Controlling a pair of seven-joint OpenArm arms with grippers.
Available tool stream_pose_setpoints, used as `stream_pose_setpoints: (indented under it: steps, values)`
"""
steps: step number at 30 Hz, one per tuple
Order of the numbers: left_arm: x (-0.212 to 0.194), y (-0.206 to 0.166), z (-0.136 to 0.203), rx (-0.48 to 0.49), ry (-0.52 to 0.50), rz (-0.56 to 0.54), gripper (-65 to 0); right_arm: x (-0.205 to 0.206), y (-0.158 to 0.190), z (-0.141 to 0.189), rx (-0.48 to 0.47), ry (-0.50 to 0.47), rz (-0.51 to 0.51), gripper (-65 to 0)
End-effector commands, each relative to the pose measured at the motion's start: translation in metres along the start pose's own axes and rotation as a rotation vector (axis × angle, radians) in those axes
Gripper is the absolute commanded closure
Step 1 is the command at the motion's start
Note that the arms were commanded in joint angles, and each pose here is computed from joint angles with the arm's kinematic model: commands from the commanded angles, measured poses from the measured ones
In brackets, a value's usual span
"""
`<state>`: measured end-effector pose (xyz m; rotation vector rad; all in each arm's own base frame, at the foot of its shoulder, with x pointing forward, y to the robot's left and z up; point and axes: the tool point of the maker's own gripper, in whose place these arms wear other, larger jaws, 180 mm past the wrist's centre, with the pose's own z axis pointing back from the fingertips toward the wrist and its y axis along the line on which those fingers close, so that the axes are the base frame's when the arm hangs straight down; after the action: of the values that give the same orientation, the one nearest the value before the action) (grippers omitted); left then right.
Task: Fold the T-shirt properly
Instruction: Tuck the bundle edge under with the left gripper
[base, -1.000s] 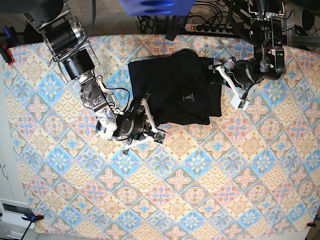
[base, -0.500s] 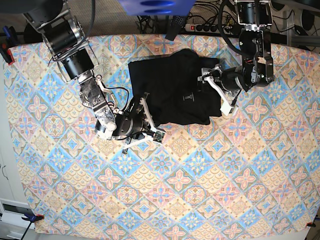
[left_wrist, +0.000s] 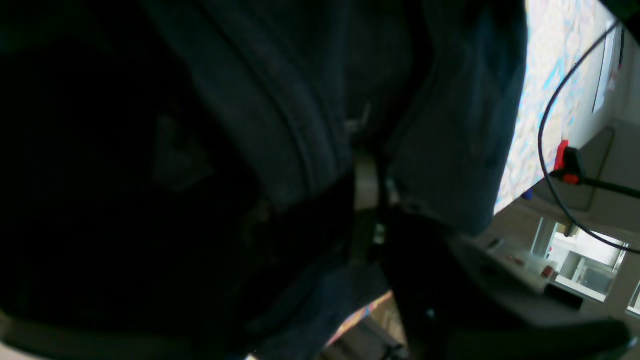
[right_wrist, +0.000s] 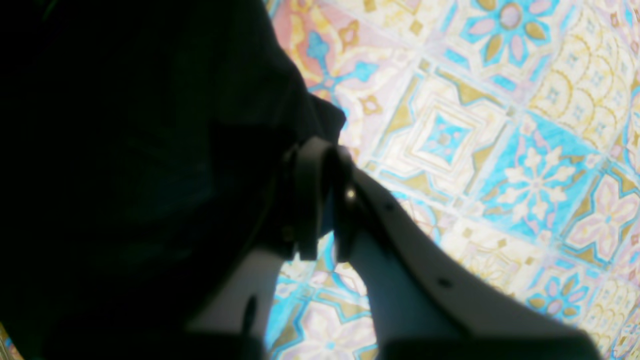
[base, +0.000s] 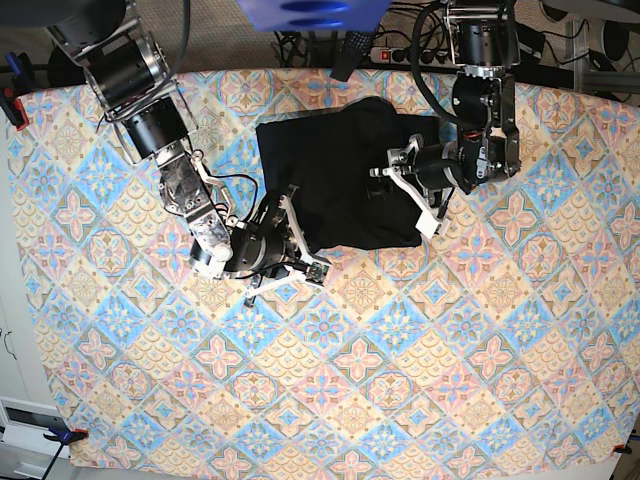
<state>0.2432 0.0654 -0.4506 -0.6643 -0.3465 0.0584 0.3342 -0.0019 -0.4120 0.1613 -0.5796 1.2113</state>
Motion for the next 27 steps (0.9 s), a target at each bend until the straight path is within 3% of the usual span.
stream_pose_setpoints:
  steps: [1,5,12,19,24,27]
  values:
    - [0.012,-0.006,0.003,-0.021,-0.039,-0.012,-14.4,0.016,-0.013,0.007,-0.031,-0.044,0.007,-4.0]
    - [0.013,-0.013,0.004,-0.056,-0.041,-0.05,-13.1,0.016,-0.013,0.007,-0.031,-0.044,0.007,-4.0]
    - [0.019,-0.017,0.023,-0.118,-0.088,-0.056,0.0,0.016,-0.013,0.007,-0.031,-0.044,0.007,-4.0]
    - [0.012,-0.013,0.065,-0.055,-0.121,-0.17,0.0,0.016,-0.013,0.007,-0.031,-0.044,0.007,-4.0]
    - [0.01,0.011,0.092,0.024,-0.176,-0.133,-0.1,0.016,-0.013,0.007,-0.031,-0.044,0.007,-4.0]
    - [0.007,0.034,0.094,0.07,-0.154,-0.103,-0.1,0.016,-0.013,0.007,-0.03,-0.044,0.009,-4.0]
